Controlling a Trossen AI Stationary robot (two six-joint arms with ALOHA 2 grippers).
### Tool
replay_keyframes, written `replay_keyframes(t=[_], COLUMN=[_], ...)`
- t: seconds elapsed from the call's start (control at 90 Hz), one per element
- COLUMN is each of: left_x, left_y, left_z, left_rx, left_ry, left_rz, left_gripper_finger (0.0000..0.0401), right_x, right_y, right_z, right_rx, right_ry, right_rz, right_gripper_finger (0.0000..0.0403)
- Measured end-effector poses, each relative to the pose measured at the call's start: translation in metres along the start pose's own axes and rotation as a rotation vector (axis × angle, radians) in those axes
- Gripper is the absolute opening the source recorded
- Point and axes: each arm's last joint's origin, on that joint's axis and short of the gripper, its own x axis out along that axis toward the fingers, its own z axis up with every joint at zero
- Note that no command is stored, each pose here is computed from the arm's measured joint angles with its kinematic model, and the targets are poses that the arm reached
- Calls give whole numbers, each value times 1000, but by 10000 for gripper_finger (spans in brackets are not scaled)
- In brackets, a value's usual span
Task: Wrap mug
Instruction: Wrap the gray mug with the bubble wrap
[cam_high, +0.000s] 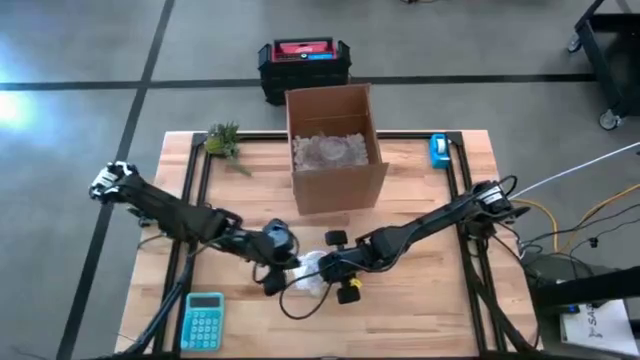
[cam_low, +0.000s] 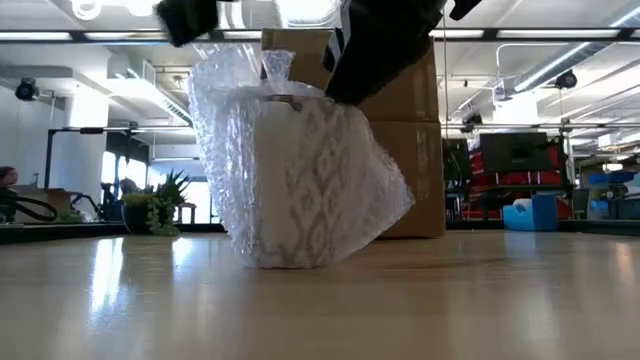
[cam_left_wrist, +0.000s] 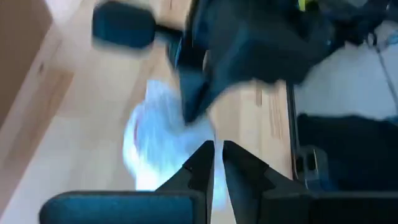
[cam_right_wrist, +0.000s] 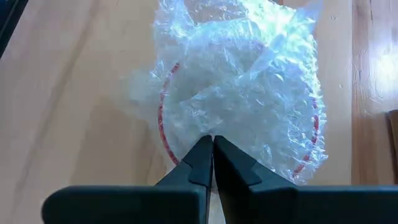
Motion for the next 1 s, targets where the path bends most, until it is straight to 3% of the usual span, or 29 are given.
replay_keyframes(t=[0.122,0.289,0.5,0.644,1.0], left_x=[9,50,81,76,78], left_y=[4,8,6,0,-1], left_z=[-32,-57,-44,-31,-29], left_rx=[-49,-51,38,79,63], left_ry=[127,100,-68,-116,-143], left_rz=[131,130,54,31,22], left_gripper_finger=[21,21,21,21,21], right_x=[0,0,0,0,0], right_y=[0,0,0,0,0], right_z=[0,1,0,0,1], right_rx=[0,0,-1,-5,-11], right_ry=[-1,-8,0,-1,-7], right_rz=[-3,-4,-4,0,0], right_gripper_finger=[2,2,2,2,2])
